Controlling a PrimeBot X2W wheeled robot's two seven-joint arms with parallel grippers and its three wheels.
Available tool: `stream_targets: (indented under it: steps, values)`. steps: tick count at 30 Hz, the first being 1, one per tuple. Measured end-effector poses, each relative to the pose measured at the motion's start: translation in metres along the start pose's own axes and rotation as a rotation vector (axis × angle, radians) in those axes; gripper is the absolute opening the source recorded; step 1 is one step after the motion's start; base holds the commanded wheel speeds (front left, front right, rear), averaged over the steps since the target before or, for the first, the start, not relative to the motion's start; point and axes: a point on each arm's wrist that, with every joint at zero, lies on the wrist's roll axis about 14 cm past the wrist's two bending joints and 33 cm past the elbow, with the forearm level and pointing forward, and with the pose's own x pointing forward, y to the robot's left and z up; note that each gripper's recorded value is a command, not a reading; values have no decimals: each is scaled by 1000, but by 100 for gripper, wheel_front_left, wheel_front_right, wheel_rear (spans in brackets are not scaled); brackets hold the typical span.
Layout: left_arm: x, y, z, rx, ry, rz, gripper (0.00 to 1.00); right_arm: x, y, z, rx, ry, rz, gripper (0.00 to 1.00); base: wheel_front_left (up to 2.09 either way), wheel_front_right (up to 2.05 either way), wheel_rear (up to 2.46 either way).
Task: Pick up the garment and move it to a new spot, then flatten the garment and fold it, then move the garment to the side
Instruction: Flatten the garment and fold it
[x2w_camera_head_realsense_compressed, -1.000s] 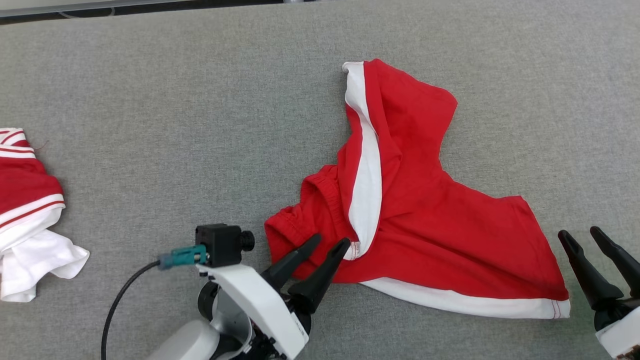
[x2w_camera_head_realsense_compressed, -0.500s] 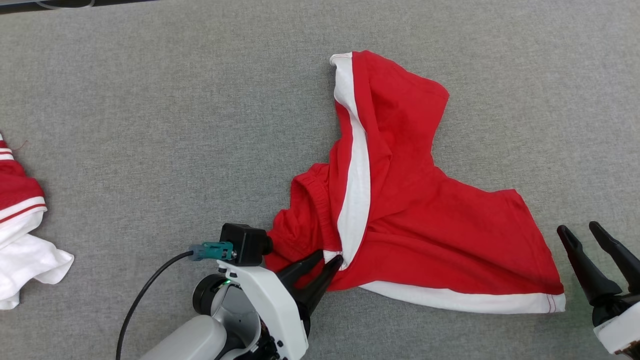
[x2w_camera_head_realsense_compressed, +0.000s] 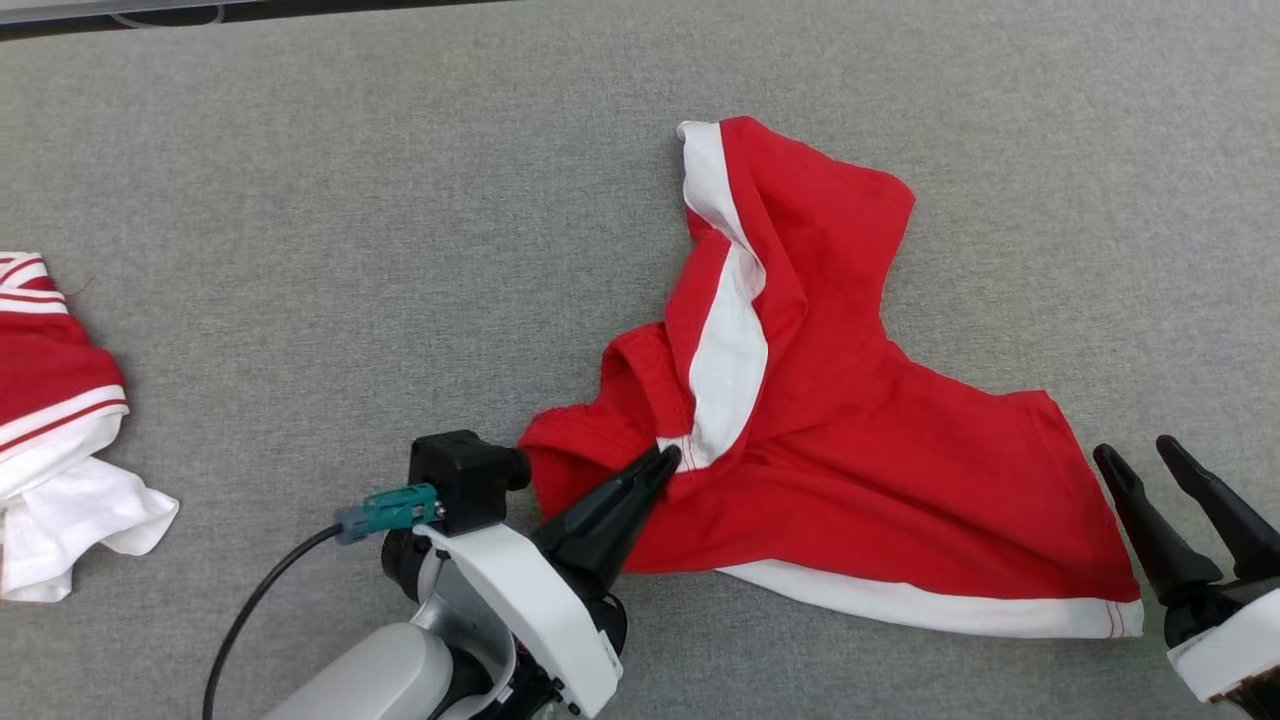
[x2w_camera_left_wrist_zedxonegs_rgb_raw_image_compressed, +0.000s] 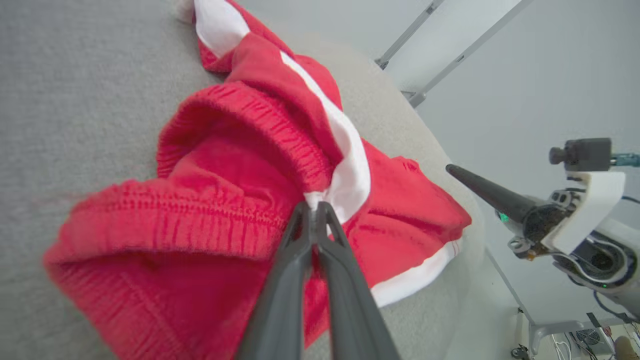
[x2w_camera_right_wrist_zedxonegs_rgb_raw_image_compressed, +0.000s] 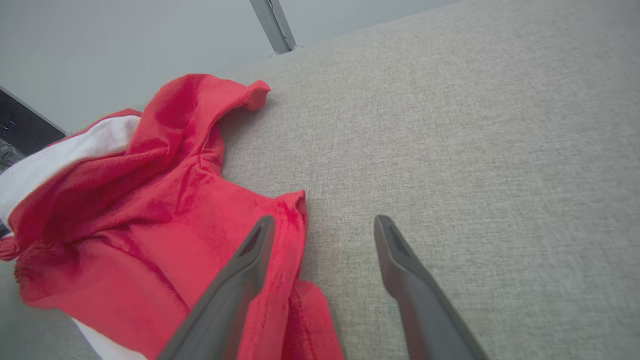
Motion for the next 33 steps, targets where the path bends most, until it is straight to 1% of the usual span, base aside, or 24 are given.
stream_targets:
  steps: [4,7,10,13,16,19,23,25,29,33]
  values:
    - [-12,-8,36,41,-137,-13,0,6,13,7,-19,-9,49,100,0,0,0]
    - [-26,-15,60,57,-223,-15,0,17,30,18,-38,-29,107,100,0,0,0]
    - [-42,-20,65,50,-243,-4,0,30,47,29,-58,-45,162,100,0,0,0]
    - [-56,-20,58,22,-221,24,0,47,66,39,-95,-38,223,100,0,0,0]
    - [-69,-12,49,-8,-206,75,0,70,84,51,-190,-21,273,100,0,0,0]
    - [-76,-3,40,-46,-194,121,0,100,96,65,-352,7,294,100,0,0,0]
    - [-82,7,28,-94,-186,164,0,139,130,71,-498,80,352,100,0,0,0]
    - [-84,12,23,-115,-181,180,0,157,139,72,-590,124,361,100,0,0,0]
    - [-86,20,17,-144,-193,207,0,189,155,67,-691,213,376,100,0,0,0]
    - [-88,28,15,-159,-206,233,0,210,167,56,-758,286,400,100,0,0,0]
